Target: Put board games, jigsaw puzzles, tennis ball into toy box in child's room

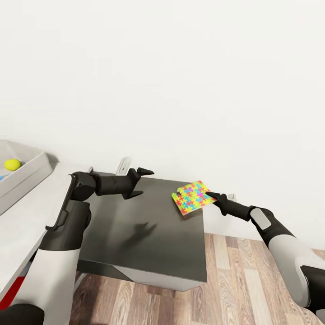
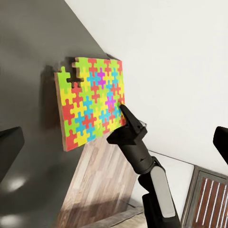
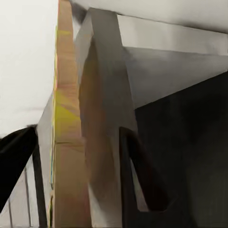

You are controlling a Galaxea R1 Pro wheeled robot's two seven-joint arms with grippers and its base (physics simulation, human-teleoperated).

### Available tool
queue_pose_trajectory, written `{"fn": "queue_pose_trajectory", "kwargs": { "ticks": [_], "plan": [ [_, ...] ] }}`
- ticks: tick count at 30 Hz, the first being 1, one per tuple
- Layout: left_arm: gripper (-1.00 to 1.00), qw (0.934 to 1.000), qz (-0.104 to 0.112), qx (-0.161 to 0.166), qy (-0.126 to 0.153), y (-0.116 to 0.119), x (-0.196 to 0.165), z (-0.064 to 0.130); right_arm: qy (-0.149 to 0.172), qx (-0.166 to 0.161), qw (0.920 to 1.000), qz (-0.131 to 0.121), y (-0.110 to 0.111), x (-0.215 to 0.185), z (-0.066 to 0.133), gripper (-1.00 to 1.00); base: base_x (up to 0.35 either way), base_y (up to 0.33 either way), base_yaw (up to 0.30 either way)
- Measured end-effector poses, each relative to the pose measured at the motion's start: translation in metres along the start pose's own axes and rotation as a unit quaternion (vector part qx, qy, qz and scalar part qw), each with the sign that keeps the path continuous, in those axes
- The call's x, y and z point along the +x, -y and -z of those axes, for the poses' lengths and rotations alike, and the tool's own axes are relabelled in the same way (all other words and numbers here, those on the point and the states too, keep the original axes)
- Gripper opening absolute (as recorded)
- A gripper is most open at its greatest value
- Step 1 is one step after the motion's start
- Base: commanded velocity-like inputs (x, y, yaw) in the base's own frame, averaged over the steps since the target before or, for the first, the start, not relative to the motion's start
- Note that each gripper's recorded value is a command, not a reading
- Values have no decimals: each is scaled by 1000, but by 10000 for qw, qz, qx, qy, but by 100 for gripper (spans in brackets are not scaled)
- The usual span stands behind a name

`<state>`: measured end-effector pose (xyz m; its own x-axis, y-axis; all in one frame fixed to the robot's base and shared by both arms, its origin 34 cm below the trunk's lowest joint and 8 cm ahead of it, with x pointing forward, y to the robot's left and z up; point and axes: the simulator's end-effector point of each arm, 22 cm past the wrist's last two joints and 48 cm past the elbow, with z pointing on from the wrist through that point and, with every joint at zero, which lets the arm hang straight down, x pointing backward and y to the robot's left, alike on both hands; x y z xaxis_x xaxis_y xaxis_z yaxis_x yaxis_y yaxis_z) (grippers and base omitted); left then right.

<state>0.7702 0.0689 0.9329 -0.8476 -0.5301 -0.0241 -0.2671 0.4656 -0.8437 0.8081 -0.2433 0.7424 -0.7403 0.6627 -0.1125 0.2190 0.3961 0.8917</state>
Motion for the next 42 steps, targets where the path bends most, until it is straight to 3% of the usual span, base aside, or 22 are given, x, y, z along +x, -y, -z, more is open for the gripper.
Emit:
{"fn": "queue_pose_trajectory", "kwargs": {
  "ticks": [3,6,8,15,22,30,38,42],
  "plan": [
    [100,10000,16,-11,-1,-2,0,0,-5,-417,9991,74,-22,-1,0,-100,0,0,0],
    [100,9999,78,-54,35,-5,0,0,-20,-584,9982,112,-31,0,-1,-100,0,0,0],
    [100,9995,107,-185,216,-12,-5,4,-29,-635,9978,162,-35,0,-1,-100,0,0,0],
    [100,9991,129,-276,289,-22,-3,5,-24,-683,9969,398,-45,-2,-1,-100,0,0,0],
    [100,9990,74,-227,379,-9,-6,18,137,-950,9905,985,-76,4,23,-100,0,0,0],
    [100,9989,90,-221,393,-1,-6,25,165,-1007,9878,1172,-92,7,34,-100,0,0,0],
    [100,9990,281,-274,204,-16,16,24,-650,-886,9813,1580,-123,47,25,-100,0,0,0],
    [100,9993,344,143,82,-10,30,24,-832,-653,9779,1805,-136,50,29,-100,0,0,0]
  ]
}}
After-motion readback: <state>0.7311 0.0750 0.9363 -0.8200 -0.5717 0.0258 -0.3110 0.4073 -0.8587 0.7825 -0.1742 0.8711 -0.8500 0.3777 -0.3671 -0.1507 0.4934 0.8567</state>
